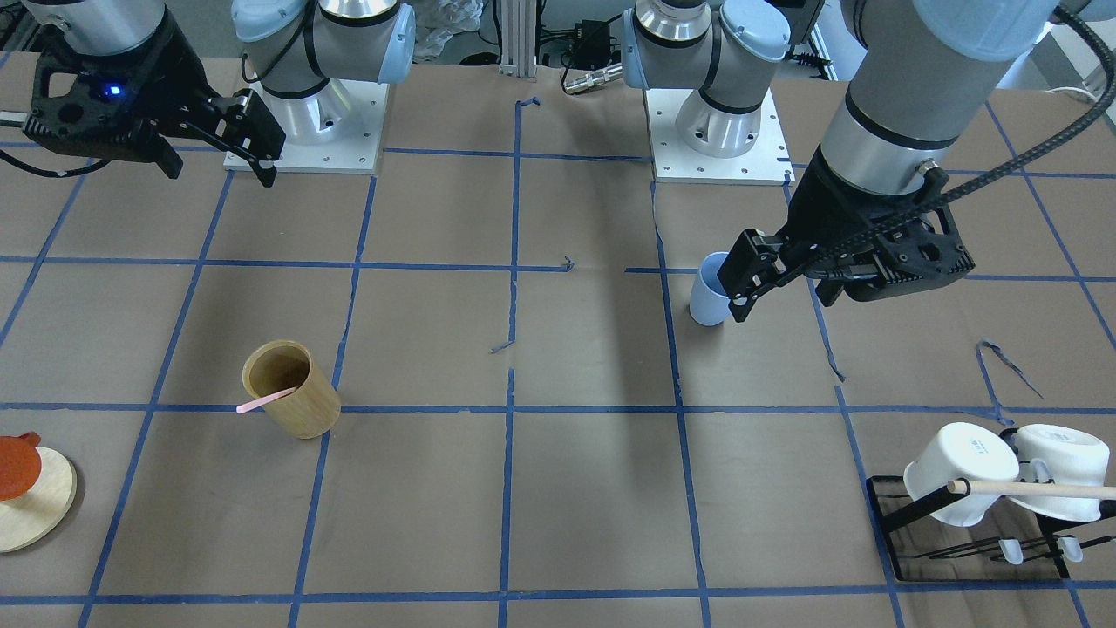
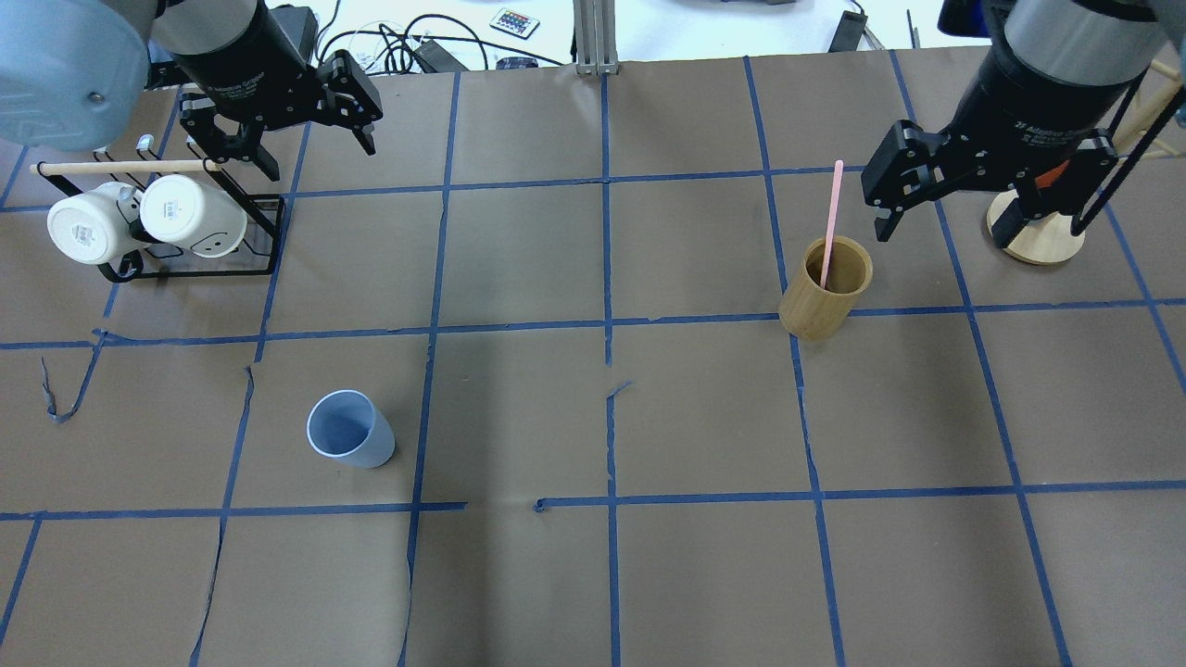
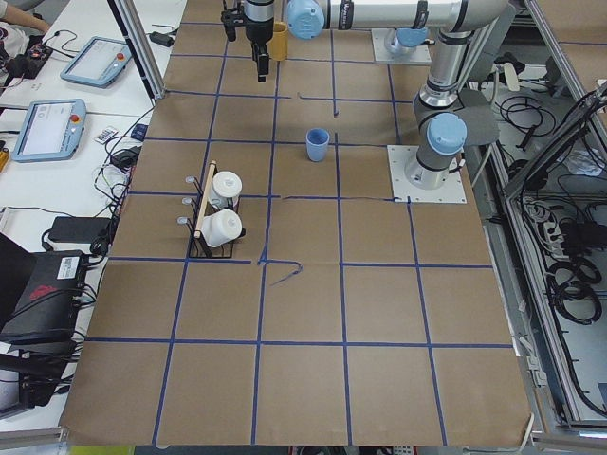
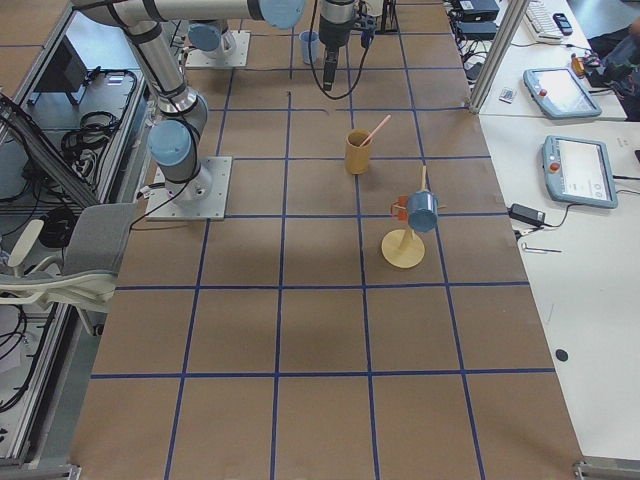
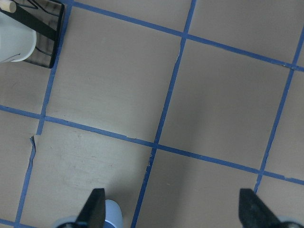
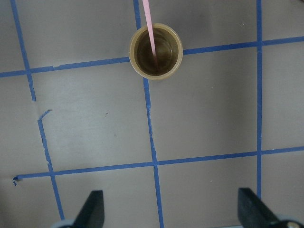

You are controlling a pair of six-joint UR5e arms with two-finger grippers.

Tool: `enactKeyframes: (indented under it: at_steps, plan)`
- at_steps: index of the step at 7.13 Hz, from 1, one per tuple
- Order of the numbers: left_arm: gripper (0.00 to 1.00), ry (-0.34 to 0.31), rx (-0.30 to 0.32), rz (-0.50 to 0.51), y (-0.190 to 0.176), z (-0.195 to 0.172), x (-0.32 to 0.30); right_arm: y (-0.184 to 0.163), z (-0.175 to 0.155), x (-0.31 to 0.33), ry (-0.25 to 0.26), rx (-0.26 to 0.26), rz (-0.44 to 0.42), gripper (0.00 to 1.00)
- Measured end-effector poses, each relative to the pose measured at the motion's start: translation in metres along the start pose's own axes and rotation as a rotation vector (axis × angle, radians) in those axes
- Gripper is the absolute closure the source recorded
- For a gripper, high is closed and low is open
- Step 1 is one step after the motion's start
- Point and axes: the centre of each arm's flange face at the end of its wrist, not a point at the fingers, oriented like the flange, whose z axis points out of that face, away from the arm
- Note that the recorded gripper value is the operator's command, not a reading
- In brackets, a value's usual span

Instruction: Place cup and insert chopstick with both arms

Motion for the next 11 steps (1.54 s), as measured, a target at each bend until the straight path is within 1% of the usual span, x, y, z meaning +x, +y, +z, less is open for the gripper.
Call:
enactKeyframes:
  at_steps: [2,9,11]
  plan:
    - [0.00,-0.002,0.007,0.045,0.0003,-0.0026,-0.0007,-0.0002,0.0042,0.0003,0.000,-0.004,0.001,0.00]
    - [0.00,0.004,0.008,0.072,0.0049,-0.0061,0.0018,0.0001,0.0082,0.0000,-0.002,-0.006,0.006,0.00]
    - [0.00,0.004,-0.004,0.076,0.0086,-0.0068,0.0017,0.0000,0.0082,-0.0001,-0.002,-0.006,0.017,0.00]
